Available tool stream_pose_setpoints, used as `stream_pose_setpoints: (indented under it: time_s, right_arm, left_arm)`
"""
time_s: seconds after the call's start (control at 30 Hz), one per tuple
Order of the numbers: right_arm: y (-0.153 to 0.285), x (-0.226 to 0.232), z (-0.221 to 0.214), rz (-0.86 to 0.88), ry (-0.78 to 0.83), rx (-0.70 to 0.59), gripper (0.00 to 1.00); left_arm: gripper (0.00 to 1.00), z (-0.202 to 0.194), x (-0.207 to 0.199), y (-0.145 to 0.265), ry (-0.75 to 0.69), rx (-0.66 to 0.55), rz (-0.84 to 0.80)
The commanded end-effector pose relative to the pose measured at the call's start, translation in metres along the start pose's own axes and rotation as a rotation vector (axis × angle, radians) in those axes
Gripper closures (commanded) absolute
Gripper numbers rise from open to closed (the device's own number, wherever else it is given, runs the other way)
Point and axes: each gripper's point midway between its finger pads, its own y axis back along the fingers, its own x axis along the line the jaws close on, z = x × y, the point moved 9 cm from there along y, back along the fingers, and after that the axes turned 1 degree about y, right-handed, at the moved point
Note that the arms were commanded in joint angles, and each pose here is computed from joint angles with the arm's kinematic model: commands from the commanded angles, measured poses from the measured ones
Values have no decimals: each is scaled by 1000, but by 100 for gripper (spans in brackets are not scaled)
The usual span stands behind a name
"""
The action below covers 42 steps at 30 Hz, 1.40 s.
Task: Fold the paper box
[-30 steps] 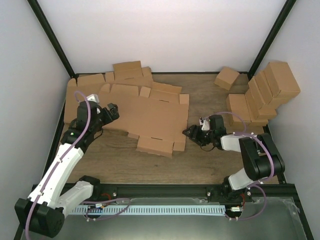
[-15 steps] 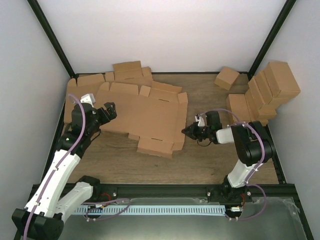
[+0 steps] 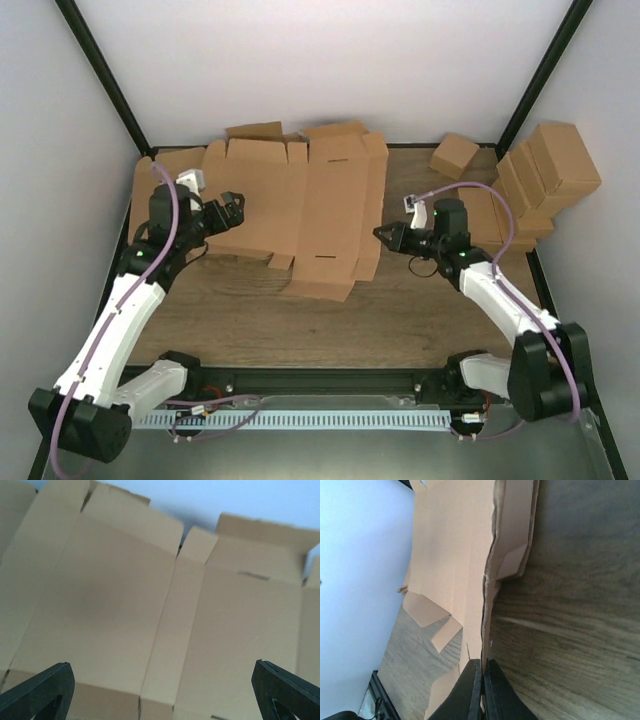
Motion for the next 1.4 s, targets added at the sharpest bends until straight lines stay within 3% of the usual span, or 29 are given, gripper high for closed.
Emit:
stream_pose_setpoints:
  time_s: [0.0,0.23,0.57,0.83,1.03,1.37]
  right_arm:
    - [22,18,10,-104,80,-24,99]
    - [46,31,22,-258,145,-61,99]
    - [53,42,32,-261,173,-77,98]
    - [50,30,27,-328,129,-74,99]
    - [44,26,25,-300,119,-50,99]
    - [37,21,21,-285,106,-16,99]
  left_arm:
    - [0,-6,-1,-19,-20,77,-40]
    - [0,-21,15,-49,-48,120,42]
    - [0,-41,39,-80,-66,143,155]
    - [2,-47,73,-128,19,142,264]
    - [31,-32,102,-173,45,139,184]
    - [31,-28,133,-235,91,228,-75]
